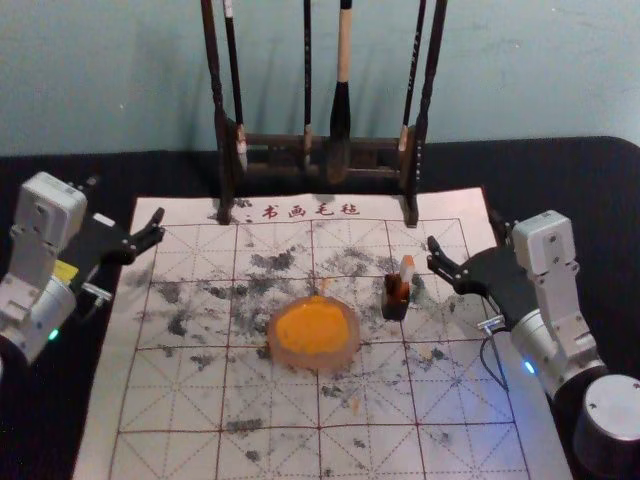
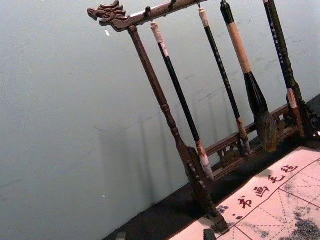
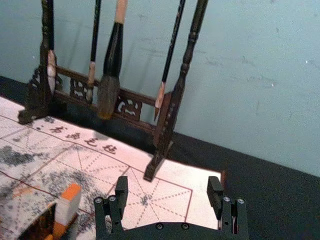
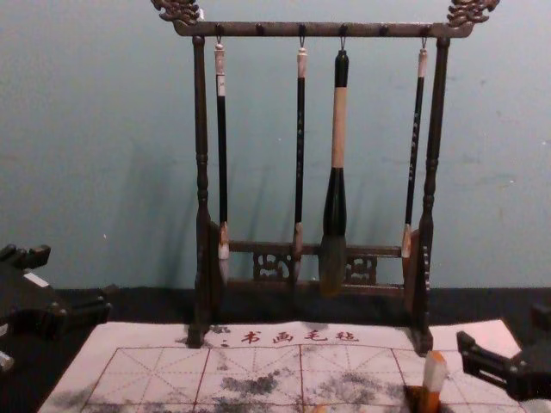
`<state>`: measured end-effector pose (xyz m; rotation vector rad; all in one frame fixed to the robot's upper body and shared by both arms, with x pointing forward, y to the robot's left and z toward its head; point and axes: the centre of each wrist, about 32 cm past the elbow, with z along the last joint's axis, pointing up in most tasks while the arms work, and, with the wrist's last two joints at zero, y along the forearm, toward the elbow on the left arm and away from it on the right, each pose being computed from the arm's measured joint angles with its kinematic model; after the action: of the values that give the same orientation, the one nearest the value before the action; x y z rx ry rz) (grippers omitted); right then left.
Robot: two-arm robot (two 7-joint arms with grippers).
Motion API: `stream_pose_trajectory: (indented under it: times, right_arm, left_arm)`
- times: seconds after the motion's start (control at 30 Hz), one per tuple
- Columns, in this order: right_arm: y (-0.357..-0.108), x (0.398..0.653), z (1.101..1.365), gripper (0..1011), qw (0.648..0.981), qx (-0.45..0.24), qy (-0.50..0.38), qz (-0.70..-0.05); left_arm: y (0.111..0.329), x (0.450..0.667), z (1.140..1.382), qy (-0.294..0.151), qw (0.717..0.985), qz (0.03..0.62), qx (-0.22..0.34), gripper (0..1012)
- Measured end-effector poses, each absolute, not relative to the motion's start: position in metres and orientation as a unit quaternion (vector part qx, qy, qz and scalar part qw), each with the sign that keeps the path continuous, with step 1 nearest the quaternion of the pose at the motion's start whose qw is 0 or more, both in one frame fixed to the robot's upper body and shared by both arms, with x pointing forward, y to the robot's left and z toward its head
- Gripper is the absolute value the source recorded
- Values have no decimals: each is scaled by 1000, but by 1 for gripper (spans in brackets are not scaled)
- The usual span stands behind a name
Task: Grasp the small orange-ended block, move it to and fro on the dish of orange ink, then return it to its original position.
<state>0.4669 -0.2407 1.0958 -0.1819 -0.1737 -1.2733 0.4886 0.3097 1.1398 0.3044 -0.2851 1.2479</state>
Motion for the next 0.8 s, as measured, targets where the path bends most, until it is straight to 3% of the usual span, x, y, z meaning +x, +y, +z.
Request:
stream_pose_trajectory:
  times: [0.8]
  right_arm:
    - [-241, 468, 1095, 1000, 796, -85, -81, -594]
  left_arm:
    - [310, 489, 1140, -132, 791, 580, 141, 1001]
